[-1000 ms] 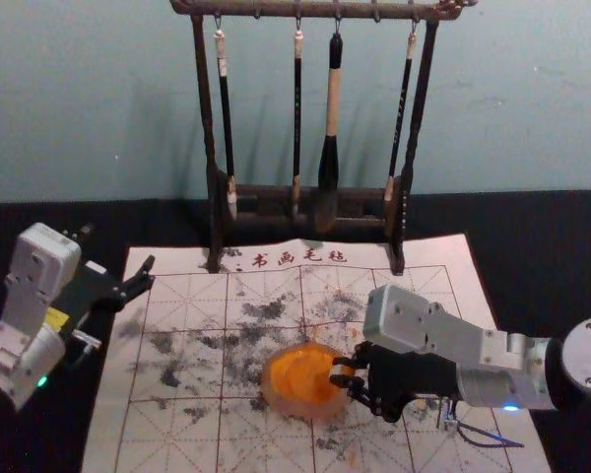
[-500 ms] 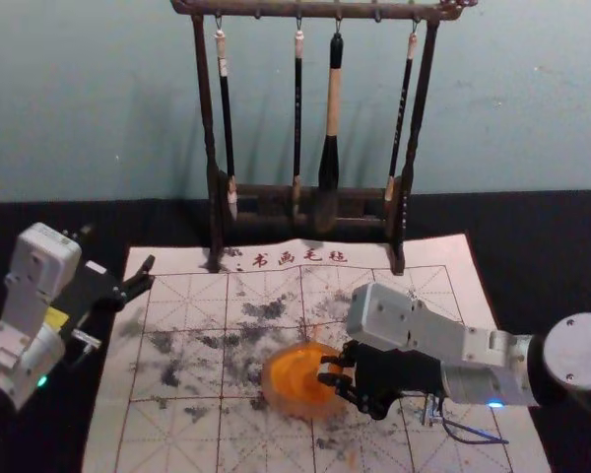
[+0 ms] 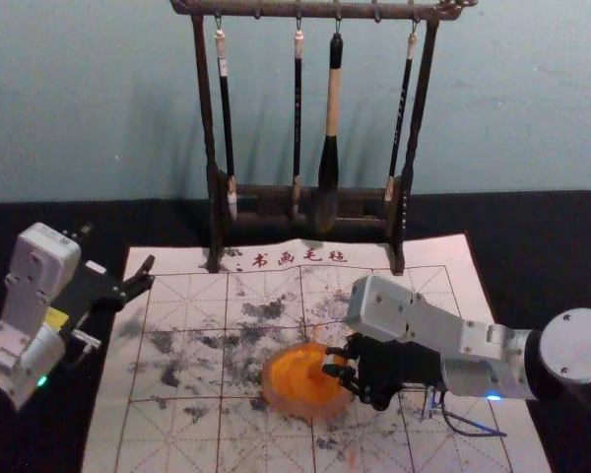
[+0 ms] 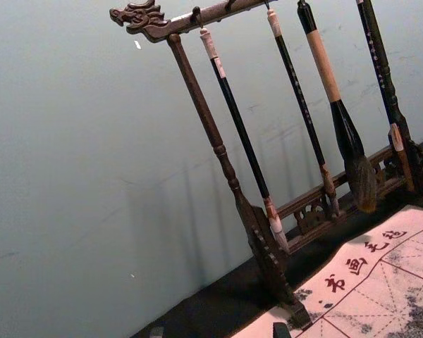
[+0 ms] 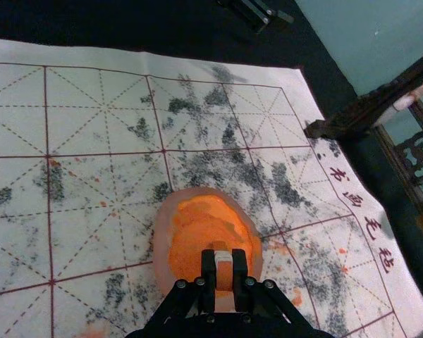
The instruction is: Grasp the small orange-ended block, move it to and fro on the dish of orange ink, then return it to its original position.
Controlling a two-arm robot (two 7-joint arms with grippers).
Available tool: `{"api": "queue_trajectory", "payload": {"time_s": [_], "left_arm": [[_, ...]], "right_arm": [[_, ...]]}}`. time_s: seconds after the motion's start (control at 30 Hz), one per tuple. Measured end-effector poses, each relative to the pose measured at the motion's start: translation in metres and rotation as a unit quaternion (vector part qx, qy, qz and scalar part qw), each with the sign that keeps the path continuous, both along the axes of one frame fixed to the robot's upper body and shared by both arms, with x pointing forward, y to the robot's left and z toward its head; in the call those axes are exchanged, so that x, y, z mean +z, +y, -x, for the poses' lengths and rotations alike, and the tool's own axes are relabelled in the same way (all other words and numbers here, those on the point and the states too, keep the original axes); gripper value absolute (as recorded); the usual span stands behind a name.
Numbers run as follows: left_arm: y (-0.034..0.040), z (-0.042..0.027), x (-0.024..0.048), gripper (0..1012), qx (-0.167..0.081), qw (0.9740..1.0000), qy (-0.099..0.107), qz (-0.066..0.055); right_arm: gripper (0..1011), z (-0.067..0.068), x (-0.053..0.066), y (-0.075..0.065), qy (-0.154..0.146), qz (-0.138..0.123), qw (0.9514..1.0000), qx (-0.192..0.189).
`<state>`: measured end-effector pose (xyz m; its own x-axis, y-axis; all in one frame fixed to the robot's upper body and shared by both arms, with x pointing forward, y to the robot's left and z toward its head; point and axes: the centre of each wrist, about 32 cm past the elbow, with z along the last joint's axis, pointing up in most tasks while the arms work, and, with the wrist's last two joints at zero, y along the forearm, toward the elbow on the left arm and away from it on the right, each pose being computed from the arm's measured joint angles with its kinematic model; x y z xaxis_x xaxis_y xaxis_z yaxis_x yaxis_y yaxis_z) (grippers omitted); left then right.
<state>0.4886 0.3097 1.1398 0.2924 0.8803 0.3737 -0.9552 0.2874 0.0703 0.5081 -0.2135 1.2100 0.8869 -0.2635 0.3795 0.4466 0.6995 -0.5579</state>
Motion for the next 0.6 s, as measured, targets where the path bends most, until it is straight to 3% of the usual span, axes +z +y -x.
{"api": "queue_trajectory", "payload": {"time_s": [0.3, 0.6], "left_arm": [[0.0000, 0.0000, 0.0000, 1001, 0.000, 1.0000, 0.000, 0.000], [0.0000, 0.0000, 0.0000, 1001, 0.000, 1.0000, 0.000, 0.000]], "right_arm": [[111, 0.001, 0.006, -0.007, -0.002, -0.003, 0.9998, -0.019], [111, 0.009, 0.019, -0.018, 0.002, -0.019, 0.9976, -0.066]]}}
